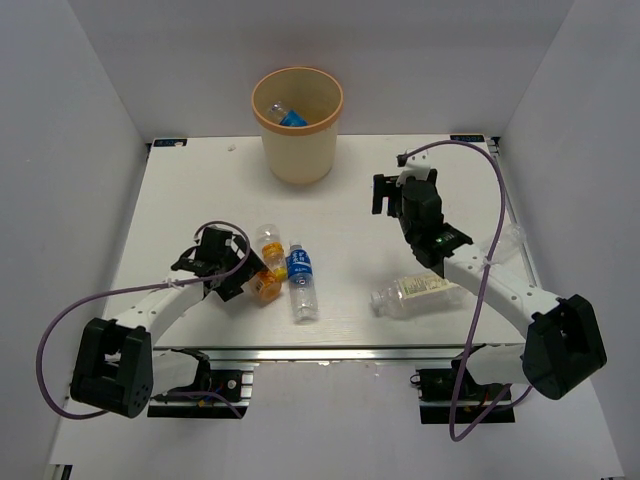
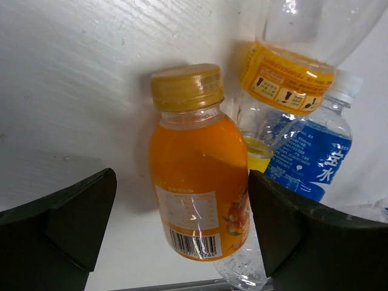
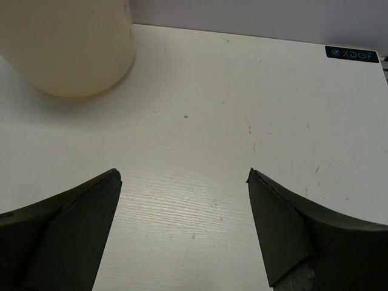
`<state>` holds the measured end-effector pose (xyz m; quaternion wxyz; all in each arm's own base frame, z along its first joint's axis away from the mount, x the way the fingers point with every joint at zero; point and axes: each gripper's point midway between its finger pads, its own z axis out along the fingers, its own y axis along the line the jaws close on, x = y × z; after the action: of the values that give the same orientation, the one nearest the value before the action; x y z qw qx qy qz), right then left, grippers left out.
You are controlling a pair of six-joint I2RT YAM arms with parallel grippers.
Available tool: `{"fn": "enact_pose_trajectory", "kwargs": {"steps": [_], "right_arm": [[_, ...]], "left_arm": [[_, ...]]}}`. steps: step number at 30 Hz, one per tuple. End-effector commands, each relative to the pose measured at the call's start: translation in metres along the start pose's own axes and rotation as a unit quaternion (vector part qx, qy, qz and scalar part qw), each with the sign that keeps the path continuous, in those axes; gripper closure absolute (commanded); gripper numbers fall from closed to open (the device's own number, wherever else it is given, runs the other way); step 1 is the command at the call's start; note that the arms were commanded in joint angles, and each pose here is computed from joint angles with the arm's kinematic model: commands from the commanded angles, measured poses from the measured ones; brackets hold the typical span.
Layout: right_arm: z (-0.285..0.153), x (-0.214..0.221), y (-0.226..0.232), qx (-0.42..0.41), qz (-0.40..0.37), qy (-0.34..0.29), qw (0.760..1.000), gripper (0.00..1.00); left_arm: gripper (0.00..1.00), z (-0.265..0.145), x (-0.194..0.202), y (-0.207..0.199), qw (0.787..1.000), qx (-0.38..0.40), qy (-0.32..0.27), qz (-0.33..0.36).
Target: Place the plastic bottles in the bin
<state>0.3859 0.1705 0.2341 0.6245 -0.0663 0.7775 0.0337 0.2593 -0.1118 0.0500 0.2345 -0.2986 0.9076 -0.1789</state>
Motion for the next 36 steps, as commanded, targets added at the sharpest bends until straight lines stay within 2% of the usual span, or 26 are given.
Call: {"fn": "enact_pose_trajectory", "kwargs": {"steps": [1,2,8,10,13,15,16,20,22,23,24,25,26,27,29,30,31,32,33,34,36], "right_arm": [[-0.003,-0.009,-0.010,0.017,0.019,-0.017,1.000,0.11],[-0.003,-0.007,-0.011,0.017,0.019,-0.013,1.000,0.11],[-0.009,-0.001,-0.023,0.030,0.032,-0.012,0.999,0.11],[-0.011,-0.001,-0.024,0.027,0.035,-0.015,0.999,0.11],[-0.012,0.001,-0.023,0.017,0.038,-0.011,0.999,0.11],[-0.014,0.000,-0.023,0.014,0.041,-0.010,0.999,0.11],[-0.015,-0.001,-0.024,0.013,0.043,-0.012,0.999,0.11],[-0.018,0.011,-0.023,0.002,0.067,0.009,0.998,0.11],[-0.017,0.008,-0.020,-0.010,0.068,0.002,0.998,0.11],[-0.018,0.004,-0.022,-0.005,0.072,-0.002,0.997,0.11],[-0.019,0.002,-0.024,0.001,0.076,-0.004,0.997,0.11],[-0.020,-0.001,-0.026,0.002,0.078,-0.011,0.997,0.11],[-0.021,-0.001,-0.025,0.000,0.077,-0.017,0.997,0.11],[-0.022,0.001,-0.027,0.002,0.078,-0.022,0.997,0.11],[-0.023,0.003,-0.030,0.004,0.074,-0.021,0.997,0.11],[-0.024,0.000,-0.032,0.009,0.074,-0.020,0.997,0.11],[-0.025,0.001,-0.034,0.012,0.071,-0.019,0.997,0.11],[-0.025,-0.004,-0.035,0.012,0.074,-0.038,0.997,0.11],[-0.025,-0.002,-0.035,0.010,0.074,-0.048,0.996,0.11],[-0.023,0.004,-0.034,0.006,0.069,-0.048,0.996,0.11],[-0.020,0.010,-0.028,-0.008,0.067,-0.033,0.997,0.11]], "left_arm": [[0.02,0.003,0.007,0.007,1.000,-0.007,0.005,-0.012],[0.02,0.005,0.007,0.005,1.000,-0.003,0.003,-0.016],[0.22,0.013,0.018,0.009,0.999,0.010,0.008,-0.037],[0.35,0.011,0.017,0.021,0.999,-0.017,-0.002,-0.037],[0.52,0.000,-0.002,0.025,0.998,-0.048,-0.038,-0.027],[0.55,-0.015,-0.026,0.007,0.996,-0.040,-0.073,-0.019],[0.61,-0.029,-0.044,-0.005,0.994,-0.037,-0.103,-0.016],[0.61,-0.063,-0.100,-0.031,0.979,-0.037,-0.202,-0.006],[0.61,-0.092,-0.140,-0.076,0.967,0.007,-0.254,-0.012],[0.61,-0.091,-0.150,-0.094,0.967,0.021,-0.253,0.008],[0.61,-0.118,-0.177,-0.138,0.955,0.081,-0.287,0.011],[0.61,-0.126,-0.188,-0.158,0.948,0.103,-0.299,0.029],[0.61,-0.113,-0.195,-0.176,0.949,0.118,-0.290,0.044],[0.60,-0.136,-0.216,-0.212,0.933,0.164,-0.317,0.043],[0.61,-0.141,-0.236,-0.249,0.921,0.199,-0.328,0.063],[0.61,-0.108,-0.237,-0.267,0.928,0.207,-0.299,0.083],[0.61,-0.135,-0.258,-0.302,0.907,0.246,-0.326,0.102],[0.61,-0.133,-0.263,-0.321,0.899,0.268,-0.324,0.119],[0.61,-0.090,-0.263,-0.332,0.908,0.266,-0.296,0.133],[0.61,-0.122,-0.285,-0.362,0.884,0.296,-0.332,0.141],[0.57,-0.117,-0.294,-0.387,0.867,0.322,-0.341,0.171]]}}
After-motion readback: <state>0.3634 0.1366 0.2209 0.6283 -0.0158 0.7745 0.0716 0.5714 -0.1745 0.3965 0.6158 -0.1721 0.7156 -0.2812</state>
